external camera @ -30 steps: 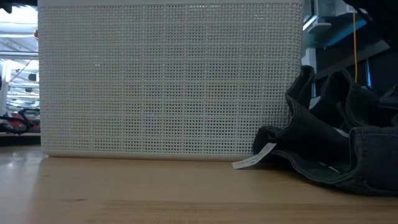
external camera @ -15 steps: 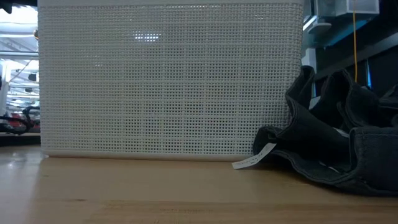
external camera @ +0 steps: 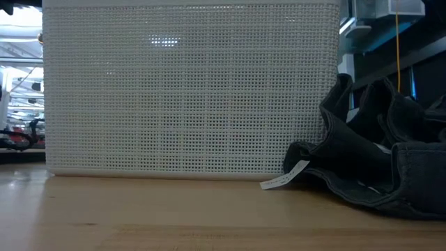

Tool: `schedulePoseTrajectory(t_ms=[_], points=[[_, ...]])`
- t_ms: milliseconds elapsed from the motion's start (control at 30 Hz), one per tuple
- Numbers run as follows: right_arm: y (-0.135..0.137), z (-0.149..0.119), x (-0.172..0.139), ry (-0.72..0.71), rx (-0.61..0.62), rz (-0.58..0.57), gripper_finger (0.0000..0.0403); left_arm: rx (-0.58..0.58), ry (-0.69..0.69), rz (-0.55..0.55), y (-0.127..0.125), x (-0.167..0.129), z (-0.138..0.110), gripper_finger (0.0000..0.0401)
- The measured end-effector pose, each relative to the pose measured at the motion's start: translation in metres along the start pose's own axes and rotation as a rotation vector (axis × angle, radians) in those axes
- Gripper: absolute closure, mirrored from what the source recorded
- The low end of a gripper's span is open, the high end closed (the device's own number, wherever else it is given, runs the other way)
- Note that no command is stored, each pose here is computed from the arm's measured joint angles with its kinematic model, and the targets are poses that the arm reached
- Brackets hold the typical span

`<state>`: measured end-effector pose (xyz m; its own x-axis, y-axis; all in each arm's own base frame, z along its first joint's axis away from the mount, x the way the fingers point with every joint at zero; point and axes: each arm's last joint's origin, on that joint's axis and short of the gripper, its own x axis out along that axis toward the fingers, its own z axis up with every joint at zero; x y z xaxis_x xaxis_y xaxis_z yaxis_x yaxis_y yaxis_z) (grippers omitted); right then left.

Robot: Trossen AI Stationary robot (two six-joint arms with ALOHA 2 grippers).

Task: Sort clothes
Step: Put the light blue shorts into the bottom white bin

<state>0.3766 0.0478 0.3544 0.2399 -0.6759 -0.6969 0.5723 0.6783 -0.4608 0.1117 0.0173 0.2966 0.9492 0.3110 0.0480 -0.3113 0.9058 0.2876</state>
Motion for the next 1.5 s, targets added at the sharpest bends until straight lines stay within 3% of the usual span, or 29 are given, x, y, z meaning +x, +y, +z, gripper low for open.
schedulePoseTrajectory(t_ms=[400, 767, 900, 1067, 1233, 1500], points=[[0.018, -0.027, 0.054, 0.28, -0.114, 0.091, 0.0223, -0.001, 0.001, 0.0, 0.0, 0.0, 0.0, 0.0251], [0.071, -0.048, 0.105, 0.202, -0.111, 0.424, 0.0223, -0.007, -0.001, 0.0, 0.0, 0.0, 0.0, 0.0251], [0.079, -0.056, 0.122, 0.181, -0.087, 0.482, 0.0223, -0.007, -0.001, 0.0, 0.0, 0.0, 0.0, 0.0251], [0.082, -0.068, 0.138, 0.189, -0.078, 0.477, 0.0223, -0.006, 0.0, 0.0, 0.0, 0.0, 0.0, 0.0251], [0.075, -0.059, 0.128, 0.155, -0.061, 0.461, 0.0223, -0.004, 0.0, 0.0, 0.0, 0.0, 0.0, 0.0251], [0.041, -0.018, 0.043, 0.007, -0.029, 0.505, 0.0223, -0.004, 0.001, 0.0, 0.0, 0.0, 0.0, 0.0251]])
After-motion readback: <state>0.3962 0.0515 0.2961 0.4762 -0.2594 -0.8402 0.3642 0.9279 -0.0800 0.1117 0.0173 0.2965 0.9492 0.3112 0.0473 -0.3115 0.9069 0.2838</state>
